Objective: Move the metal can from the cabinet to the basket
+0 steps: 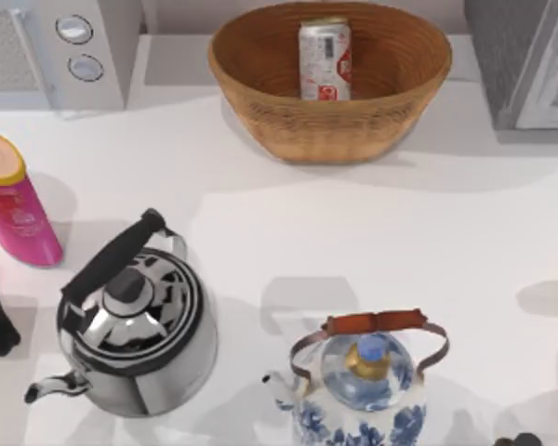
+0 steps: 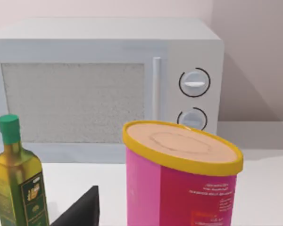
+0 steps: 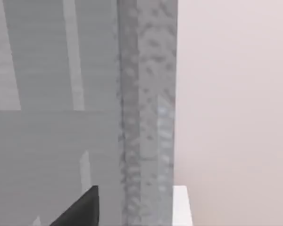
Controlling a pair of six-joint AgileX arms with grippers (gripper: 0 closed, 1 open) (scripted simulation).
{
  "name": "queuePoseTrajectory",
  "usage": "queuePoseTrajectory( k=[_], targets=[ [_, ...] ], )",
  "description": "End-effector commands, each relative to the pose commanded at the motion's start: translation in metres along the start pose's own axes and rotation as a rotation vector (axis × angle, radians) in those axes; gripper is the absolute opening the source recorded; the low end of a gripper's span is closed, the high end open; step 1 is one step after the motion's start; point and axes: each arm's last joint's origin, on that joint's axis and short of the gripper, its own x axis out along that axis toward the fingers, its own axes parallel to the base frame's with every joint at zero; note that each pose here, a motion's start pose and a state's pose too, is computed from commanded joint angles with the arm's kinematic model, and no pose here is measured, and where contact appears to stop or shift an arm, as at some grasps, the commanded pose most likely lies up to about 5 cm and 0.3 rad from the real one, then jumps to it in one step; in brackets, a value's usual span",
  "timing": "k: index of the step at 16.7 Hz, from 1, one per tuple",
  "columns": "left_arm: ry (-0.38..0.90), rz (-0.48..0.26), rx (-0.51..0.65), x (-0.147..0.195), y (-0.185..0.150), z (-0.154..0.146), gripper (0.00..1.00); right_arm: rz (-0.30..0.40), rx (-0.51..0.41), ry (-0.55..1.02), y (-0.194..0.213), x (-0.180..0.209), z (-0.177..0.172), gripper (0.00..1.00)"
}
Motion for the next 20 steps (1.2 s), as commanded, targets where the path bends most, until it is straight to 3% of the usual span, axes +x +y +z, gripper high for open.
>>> queuePoseTrajectory(
  k=[5, 11, 14, 20],
  targets=[
    [0.000, 0.000, 0.000, 0.000, 0.000, 0.000, 1.00, -0.006, 0.021, 0.012, -0.005, 0.001, 0.109, 1.00],
    [0.000, 0.000, 0.000, 0.000, 0.000, 0.000, 1.00, -0.007, 0.014, 0.007, 0.044, -0.022, 0.218, 1.00],
    [0.000, 0.000, 0.000, 0.000, 0.000, 0.000, 1.00, -0.006, -0.004, -0.003, 0.065, -0.032, 0.244, 1.00],
    [0.000, 0.000, 0.000, 0.000, 0.000, 0.000, 1.00, -0.008, -0.009, -0.006, 0.067, -0.034, 0.247, 1.00]
  ],
)
